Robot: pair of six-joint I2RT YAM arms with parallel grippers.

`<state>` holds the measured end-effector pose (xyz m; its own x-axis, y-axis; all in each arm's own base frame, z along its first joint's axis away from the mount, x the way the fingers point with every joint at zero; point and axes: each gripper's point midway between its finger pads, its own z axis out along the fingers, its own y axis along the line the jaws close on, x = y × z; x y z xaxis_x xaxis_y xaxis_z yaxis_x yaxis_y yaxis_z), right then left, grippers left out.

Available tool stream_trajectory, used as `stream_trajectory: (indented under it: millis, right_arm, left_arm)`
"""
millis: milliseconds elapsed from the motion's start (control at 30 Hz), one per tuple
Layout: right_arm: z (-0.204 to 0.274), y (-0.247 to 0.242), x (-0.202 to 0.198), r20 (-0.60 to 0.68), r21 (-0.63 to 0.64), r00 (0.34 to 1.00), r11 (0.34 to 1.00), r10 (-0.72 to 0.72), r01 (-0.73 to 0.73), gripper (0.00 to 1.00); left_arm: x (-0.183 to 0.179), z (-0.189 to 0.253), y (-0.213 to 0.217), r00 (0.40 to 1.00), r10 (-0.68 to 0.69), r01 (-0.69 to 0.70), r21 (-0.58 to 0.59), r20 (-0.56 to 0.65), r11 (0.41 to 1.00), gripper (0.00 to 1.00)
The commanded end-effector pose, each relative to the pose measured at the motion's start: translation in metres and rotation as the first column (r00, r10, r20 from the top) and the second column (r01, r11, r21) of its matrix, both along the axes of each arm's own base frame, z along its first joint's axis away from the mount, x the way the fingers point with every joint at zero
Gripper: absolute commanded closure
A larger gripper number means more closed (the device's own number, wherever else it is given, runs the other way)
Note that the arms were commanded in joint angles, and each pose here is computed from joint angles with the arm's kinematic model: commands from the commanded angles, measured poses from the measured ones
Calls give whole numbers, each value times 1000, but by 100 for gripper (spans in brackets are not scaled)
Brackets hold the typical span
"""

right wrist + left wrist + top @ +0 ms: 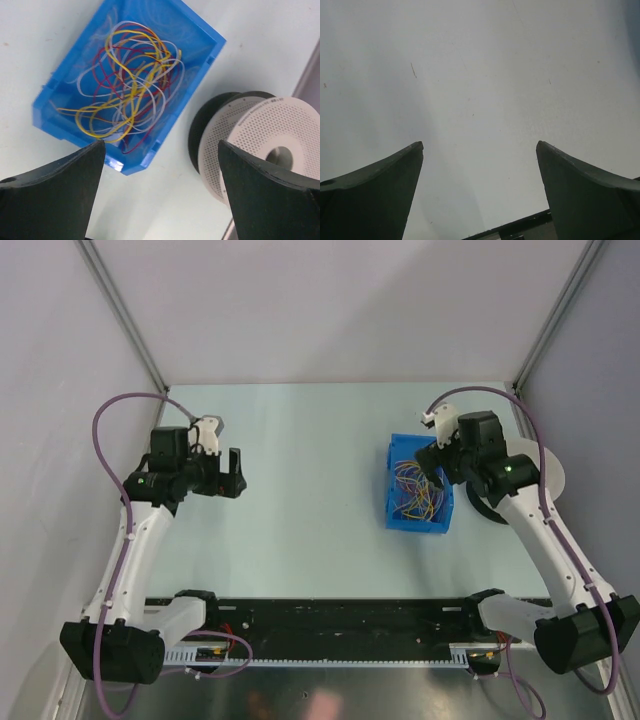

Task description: Wrap the cables

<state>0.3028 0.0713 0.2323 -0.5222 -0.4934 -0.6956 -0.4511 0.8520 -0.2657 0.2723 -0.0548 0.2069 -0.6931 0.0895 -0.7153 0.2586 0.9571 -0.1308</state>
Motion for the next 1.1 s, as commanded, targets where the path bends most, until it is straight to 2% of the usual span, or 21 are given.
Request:
stream_trajectory:
  millis: [0,267,433,533,733,867,1067]
  right_arm:
    - [5,-36,10,77,-115,994,990,-78,87,1]
    - [21,-103,11,190,-201,967,958,-168,206,1]
    - [17,-116,1,267,-273,949,931,-169,243,1]
    - [-1,-117,-4,267,-328,952,914,-152,238,1]
    - [-27,-127,-4,338,-492,932,821,-127,290,1]
    - [-31,-136,0,411,-552,905,761,-107,340,1]
    - [-49,-149,1,452,-612,889,699,-73,369,2]
  left_arm:
    - [9,23,2,998,3,-3,5,56,1000,0]
    - [29,43,10,993,82,-86,38,85,996,0]
    - [36,45,6,992,86,-93,69,90,993,0]
    - [37,44,-3,993,87,-92,58,80,994,1]
    - [40,40,-9,994,85,-89,62,66,994,1]
    - [40,39,-10,995,84,-87,62,60,994,1]
    - [43,38,-10,994,95,-98,62,54,993,1]
